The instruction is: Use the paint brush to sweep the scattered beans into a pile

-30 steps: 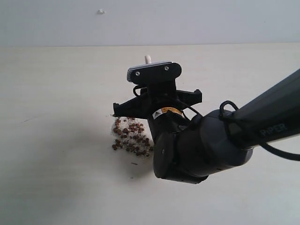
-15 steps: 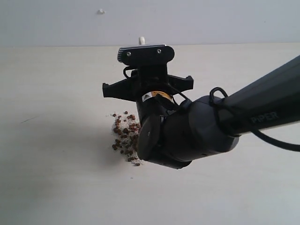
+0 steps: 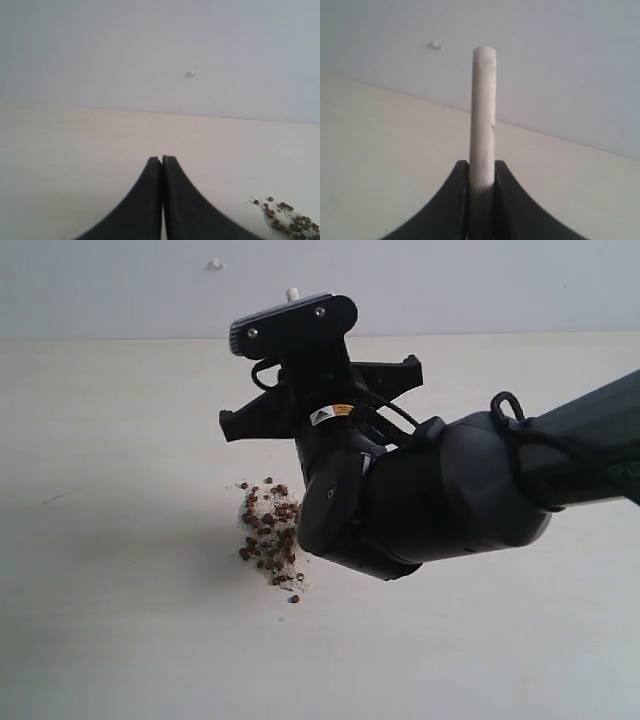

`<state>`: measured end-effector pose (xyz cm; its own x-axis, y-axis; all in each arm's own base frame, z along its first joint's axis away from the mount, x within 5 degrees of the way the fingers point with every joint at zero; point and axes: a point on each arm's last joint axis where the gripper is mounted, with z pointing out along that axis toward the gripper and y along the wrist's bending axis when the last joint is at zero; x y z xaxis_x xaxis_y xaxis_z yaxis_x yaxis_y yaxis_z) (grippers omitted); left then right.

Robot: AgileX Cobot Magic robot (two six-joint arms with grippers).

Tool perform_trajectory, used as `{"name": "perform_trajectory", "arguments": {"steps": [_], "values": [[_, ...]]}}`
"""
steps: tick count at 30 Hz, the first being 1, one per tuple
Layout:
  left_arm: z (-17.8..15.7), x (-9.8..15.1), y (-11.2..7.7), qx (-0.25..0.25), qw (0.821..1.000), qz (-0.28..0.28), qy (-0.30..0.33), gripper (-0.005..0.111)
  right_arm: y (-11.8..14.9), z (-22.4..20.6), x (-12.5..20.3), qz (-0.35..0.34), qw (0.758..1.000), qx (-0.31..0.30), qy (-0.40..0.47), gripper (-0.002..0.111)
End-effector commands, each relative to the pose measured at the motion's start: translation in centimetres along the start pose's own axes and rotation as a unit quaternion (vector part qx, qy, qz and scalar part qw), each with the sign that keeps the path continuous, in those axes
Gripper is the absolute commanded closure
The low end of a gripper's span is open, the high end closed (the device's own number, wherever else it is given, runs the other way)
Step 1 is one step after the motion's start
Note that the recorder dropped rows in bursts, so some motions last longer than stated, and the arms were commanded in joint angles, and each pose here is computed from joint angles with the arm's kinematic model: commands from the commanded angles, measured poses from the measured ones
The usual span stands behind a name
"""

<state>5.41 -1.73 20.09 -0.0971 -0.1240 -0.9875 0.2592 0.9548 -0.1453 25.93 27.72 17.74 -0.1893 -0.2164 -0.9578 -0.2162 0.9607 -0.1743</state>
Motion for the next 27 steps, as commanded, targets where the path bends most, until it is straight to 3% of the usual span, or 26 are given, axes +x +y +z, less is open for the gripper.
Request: {"name": "perform_trajectory", "arguments": {"steps": [1, 4, 9, 11, 14, 16, 20, 27], "values": [[0.0, 0.1, 0.0, 0.003, 1.000, 0.001, -0.001, 0.107, 1.7, -0.9, -0.8, -0.039, 0.991, -0.122, 0.024, 0.108], [0.0, 0.1, 0.0, 0.003, 1.000, 0.001, -0.001, 0.107, 2.0, -2.6, -2.1, -0.050, 0.977, -0.208, -0.009, 0.108], [0.0, 0.1, 0.0, 0.003, 1.000, 0.001, -0.001, 0.107, 0.1, -4.5, -3.4, -0.029, 0.939, -0.337, -0.054, 0.108], [0.0, 0.1, 0.0, 0.003, 1.000, 0.001, -0.001, 0.107, -0.9, -5.0, -3.3, -0.012, 0.909, -0.410, -0.078, 0.108], [0.0, 0.1, 0.0, 0.003, 1.000, 0.001, -0.001, 0.107, -2.6, -5.8, -3.6, 0.046, 0.821, -0.557, -0.120, 0.108], [0.0, 0.1, 0.0, 0.003, 1.000, 0.001, -0.001, 0.107, -3.9, -5.6, -3.4, 0.081, 0.783, -0.603, -0.132, 0.108], [0.0, 0.1, 0.0, 0.003, 1.000, 0.001, -0.001, 0.107, -5.3, -3.6, -0.9, 0.091, 0.789, -0.602, -0.080, 0.108], [0.0, 0.1, 0.0, 0.003, 1.000, 0.001, -0.001, 0.107, -4.2, -1.9, 3.8, 0.084, 0.786, -0.613, -0.015, 0.108]]}}
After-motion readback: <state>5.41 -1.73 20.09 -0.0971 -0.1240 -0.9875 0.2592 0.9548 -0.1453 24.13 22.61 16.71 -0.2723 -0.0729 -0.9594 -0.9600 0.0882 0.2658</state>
